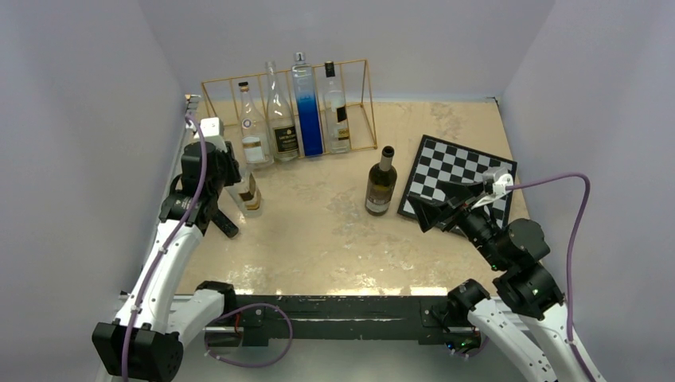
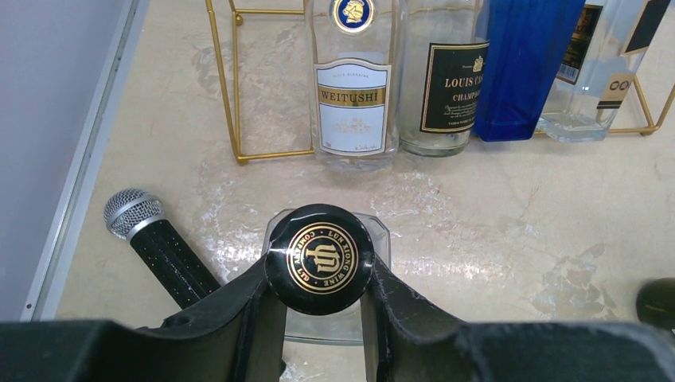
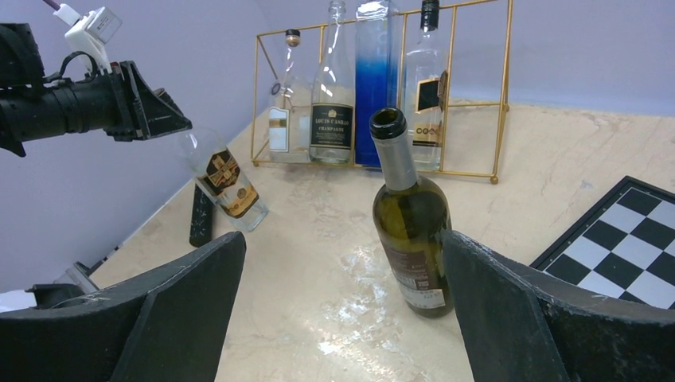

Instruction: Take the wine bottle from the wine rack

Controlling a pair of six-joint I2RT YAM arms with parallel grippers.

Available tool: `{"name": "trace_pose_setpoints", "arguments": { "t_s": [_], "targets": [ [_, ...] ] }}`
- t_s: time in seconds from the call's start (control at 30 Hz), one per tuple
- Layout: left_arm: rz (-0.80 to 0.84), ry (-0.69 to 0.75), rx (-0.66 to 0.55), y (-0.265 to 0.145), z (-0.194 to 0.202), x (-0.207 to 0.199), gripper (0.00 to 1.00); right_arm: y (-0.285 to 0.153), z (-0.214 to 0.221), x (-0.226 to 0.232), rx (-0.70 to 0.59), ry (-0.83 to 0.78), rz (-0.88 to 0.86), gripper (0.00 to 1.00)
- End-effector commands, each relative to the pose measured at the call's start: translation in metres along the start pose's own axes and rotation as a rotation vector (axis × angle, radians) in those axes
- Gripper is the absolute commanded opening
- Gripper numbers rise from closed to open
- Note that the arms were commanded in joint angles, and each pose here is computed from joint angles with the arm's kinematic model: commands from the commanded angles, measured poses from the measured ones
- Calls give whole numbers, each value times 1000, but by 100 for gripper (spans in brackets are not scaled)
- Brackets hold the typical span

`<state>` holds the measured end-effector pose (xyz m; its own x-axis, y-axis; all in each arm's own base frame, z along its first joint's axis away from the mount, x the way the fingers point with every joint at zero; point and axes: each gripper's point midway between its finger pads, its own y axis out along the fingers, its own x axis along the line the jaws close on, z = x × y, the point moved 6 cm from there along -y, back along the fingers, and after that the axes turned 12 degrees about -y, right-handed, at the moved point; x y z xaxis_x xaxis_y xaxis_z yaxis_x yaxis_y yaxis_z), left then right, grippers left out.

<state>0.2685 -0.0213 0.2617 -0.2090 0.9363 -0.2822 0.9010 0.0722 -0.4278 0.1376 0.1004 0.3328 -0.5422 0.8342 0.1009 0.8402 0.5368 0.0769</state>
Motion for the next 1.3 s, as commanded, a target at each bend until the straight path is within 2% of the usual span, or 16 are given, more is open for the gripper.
{"name": "trace_pose_setpoints", "arguments": {
  "t_s": [0.0, 0.23, 0.5, 0.57, 0.67, 0.83, 0.9, 0.93, 1.07, 1.27],
  "targets": [
    [85, -55, -87, -13, -15, -13, 0, -2, -4, -1, -34, -19, 5, 99],
    [79, -49, -71, -17, -11, -13, 0, -3, -4, -1, -35, -19, 6, 99],
    [57, -45, -65, -24, -11, -9, 5, -5, -5, -1, -42, -15, 8, 99],
    [60, -44, -62, -24, -9, -9, 12, -5, -5, 0, -39, -10, 5, 99],
    [71, -45, -59, -25, -9, -10, 31, -5, -6, 0, -40, -3, 1, 99],
    [100, -41, -64, -33, -14, -13, 52, -7, -10, 2, -42, 10, -1, 99],
    [119, -38, -69, -38, -15, -15, 68, -7, -11, 2, -38, 17, 0, 99],
    [132, -37, -70, -40, -16, -16, 73, -7, -12, 2, -36, 22, 1, 99],
    [198, -36, -79, -54, -24, -24, 86, -3, -17, 4, -29, 51, -2, 98],
    [257, -20, -106, -79, -39, -29, 90, 10, -39, 7, 0, 78, 3, 97]
  ]
}}
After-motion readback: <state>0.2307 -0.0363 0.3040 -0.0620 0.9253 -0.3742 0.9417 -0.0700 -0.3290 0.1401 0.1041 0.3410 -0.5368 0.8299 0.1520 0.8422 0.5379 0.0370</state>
